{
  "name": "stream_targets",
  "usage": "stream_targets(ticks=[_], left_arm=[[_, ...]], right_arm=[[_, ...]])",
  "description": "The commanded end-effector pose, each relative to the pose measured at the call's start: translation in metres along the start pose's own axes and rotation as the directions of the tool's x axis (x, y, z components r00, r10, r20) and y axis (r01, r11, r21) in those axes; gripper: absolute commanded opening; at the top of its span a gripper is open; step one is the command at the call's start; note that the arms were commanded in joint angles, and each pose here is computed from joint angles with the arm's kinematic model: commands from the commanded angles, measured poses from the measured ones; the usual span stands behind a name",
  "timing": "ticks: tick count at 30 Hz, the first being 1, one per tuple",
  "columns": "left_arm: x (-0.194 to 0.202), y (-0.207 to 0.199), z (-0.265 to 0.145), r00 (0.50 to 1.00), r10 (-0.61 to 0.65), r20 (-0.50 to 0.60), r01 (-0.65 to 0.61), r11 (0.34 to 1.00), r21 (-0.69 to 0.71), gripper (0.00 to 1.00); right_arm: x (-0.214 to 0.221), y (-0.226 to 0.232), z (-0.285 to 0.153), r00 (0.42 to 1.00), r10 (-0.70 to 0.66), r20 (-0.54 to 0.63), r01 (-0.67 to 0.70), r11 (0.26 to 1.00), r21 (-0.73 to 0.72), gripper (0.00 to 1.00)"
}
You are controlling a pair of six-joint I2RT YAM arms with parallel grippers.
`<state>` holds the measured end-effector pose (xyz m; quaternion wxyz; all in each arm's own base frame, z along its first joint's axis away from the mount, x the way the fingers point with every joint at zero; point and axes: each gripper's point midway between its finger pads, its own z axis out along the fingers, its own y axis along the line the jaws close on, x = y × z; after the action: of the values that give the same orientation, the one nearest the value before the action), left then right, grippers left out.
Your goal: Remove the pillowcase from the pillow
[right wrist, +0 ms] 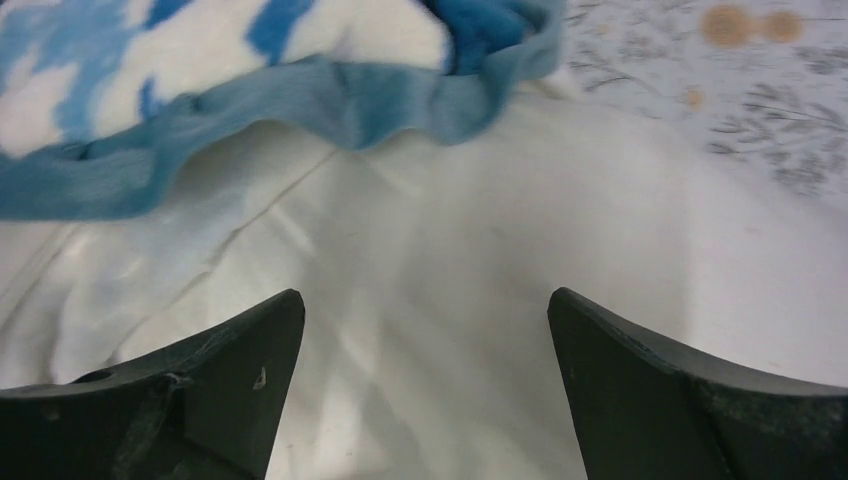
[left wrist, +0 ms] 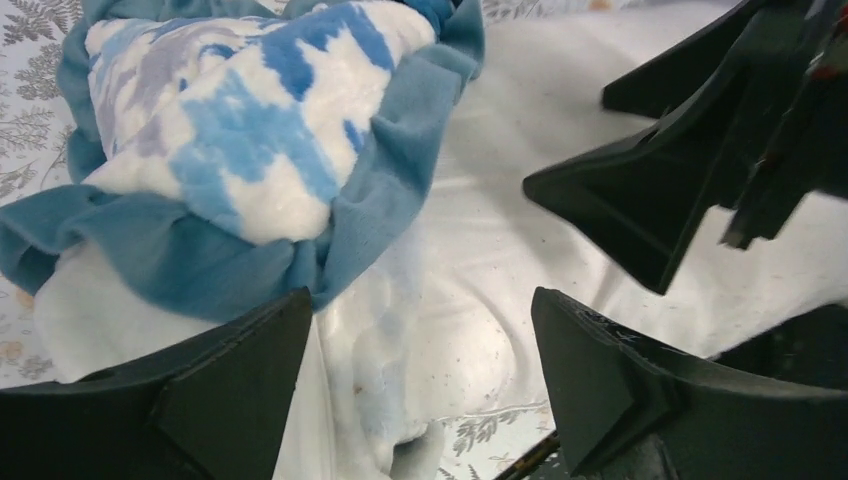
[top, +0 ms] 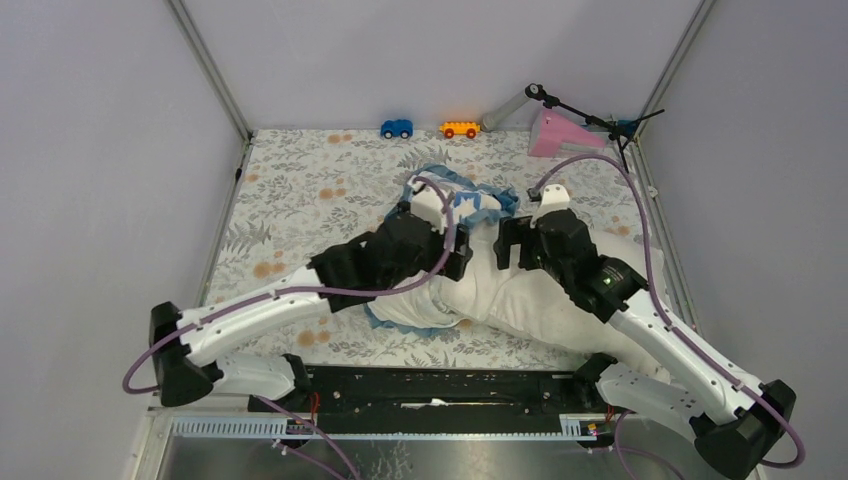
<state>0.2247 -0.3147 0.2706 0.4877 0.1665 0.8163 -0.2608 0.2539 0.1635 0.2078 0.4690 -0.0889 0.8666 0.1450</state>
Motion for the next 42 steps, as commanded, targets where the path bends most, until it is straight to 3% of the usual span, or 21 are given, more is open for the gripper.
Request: stream_targets(ticks=[1, 6, 9, 12, 14, 16, 22, 29, 34, 42], left_arm=[[-0.017, 0.004, 0.016, 0.983, 0.184, 0.012, -0.182, 0.977, -0.113, 0.92], [0.011, 0.021, 0.062, 0.949, 0.262, -0.172, -0.298, 0.927, -0.228, 0.99], [0.039, 0.048, 0.087, 0.938, 0.199, -0.284, -0.287, 0.905, -0.314, 0.99], [0.051, 0.081, 0.091, 0.948, 0.099, -0.302, -0.220, 0.891, -0.397, 0.97], [0.054, 0.100, 0.088, 0.958, 0.036, -0.285, -0.158, 0.895, -0.418, 0.88], [0.057, 0.118, 0.080, 0.966, -0.027, -0.257, -0.089, 0.898, -0.430, 0.72], [0.051, 0.182, 0.044, 0.968, -0.233, -0.088, 0.167, 0.868, -0.468, 0.41], [0.079, 0.234, 0.007, 0.908, -0.408, 0.096, 0.384, 0.719, -0.579, 0.11], [0.098, 0.265, -0.014, 0.825, -0.521, 0.220, 0.544, 0.625, -0.560, 0.10], [0.101, 0.298, -0.055, 0.713, -0.563, 0.417, 0.687, 0.446, -0.574, 0.11]], right_arm=[[-0.022, -0.049, -0.018, 0.993, 0.033, 0.115, -0.063, 0.963, 0.263, 0.99], [-0.012, -0.063, -0.021, 0.994, 0.038, 0.099, -0.069, 0.939, 0.337, 1.00], [0.003, -0.057, -0.016, 0.993, 0.086, 0.083, -0.107, 0.949, 0.297, 1.00], [0.023, -0.047, -0.003, 0.991, 0.127, 0.038, -0.132, 0.960, 0.246, 0.99], [0.037, -0.042, 0.006, 0.990, 0.141, 0.003, -0.138, 0.965, 0.221, 0.97], [0.046, -0.039, 0.013, 0.989, 0.148, -0.016, -0.142, 0.968, 0.208, 0.81], [0.034, -0.048, 0.009, 0.983, 0.175, 0.057, -0.184, 0.953, 0.241, 0.01], [0.007, -0.072, -0.019, 0.963, 0.175, 0.206, -0.235, 0.920, 0.313, 0.00], [-0.011, -0.087, -0.045, 0.938, 0.167, 0.305, -0.274, 0.895, 0.352, 0.00], [-0.027, -0.107, -0.077, 0.893, 0.160, 0.420, -0.338, 0.855, 0.394, 0.00]])
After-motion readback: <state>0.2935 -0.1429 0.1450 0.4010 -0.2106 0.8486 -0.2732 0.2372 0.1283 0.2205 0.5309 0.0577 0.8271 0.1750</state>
